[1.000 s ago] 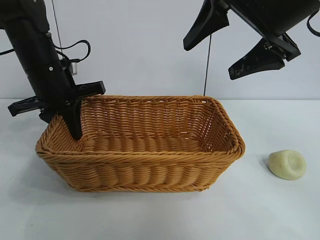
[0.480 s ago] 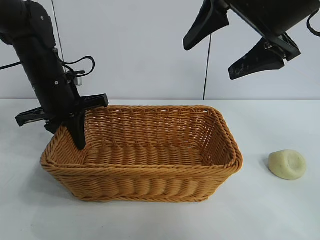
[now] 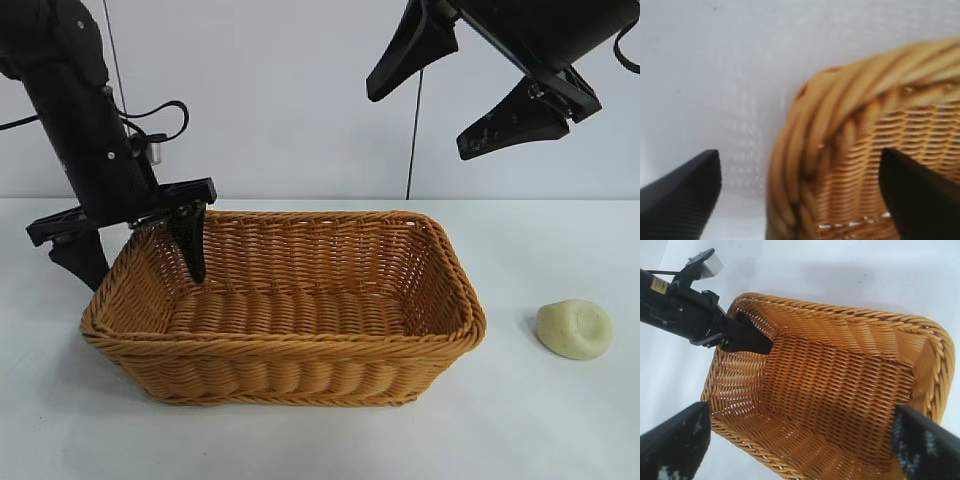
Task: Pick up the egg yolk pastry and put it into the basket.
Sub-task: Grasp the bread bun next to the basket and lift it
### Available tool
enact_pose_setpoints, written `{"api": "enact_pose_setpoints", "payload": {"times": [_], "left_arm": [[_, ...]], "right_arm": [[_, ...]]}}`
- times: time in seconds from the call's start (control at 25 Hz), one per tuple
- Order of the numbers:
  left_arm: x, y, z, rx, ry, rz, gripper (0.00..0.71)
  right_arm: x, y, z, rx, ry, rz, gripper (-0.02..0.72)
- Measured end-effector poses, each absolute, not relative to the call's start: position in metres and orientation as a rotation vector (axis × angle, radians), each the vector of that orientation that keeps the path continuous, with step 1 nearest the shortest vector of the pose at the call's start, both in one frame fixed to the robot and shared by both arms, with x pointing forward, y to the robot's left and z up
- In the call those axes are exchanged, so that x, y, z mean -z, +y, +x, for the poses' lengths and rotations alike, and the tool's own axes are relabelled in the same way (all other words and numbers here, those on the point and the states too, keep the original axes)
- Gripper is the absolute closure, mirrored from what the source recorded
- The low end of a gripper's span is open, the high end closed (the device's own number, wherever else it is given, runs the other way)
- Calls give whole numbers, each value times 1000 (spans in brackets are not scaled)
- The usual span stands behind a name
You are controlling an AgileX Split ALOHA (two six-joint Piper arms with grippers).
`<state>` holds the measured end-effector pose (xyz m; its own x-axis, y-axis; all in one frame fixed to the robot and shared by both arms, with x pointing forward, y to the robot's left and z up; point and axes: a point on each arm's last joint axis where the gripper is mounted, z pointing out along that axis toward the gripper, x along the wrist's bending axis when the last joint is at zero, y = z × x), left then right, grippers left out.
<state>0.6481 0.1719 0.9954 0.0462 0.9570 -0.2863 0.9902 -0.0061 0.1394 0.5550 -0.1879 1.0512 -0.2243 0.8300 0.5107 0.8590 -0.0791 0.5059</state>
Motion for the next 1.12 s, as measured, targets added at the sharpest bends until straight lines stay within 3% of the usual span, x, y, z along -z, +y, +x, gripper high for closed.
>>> {"api": "enact_pose_setpoints", "payload": {"times": [0.12,0.32,0.76,1.12], "left_arm": [[-1017,176,650,62,1943,2069,15],[-1020,190,653,-10,1968,2116,15],[-1020,281,663,-152,2195,2040,15],[-1037,290,645,-201,2157,2085,14]], "right_arm": [[-1051,-188,555,1211,-2106,-1933,27],[-1051,-188,555,1211,-2106,-1933,27],[-1051,-188,555,1211,-2107,-1933,27],[-1051,-188,555,1211,-2107,-1933,27]]}}
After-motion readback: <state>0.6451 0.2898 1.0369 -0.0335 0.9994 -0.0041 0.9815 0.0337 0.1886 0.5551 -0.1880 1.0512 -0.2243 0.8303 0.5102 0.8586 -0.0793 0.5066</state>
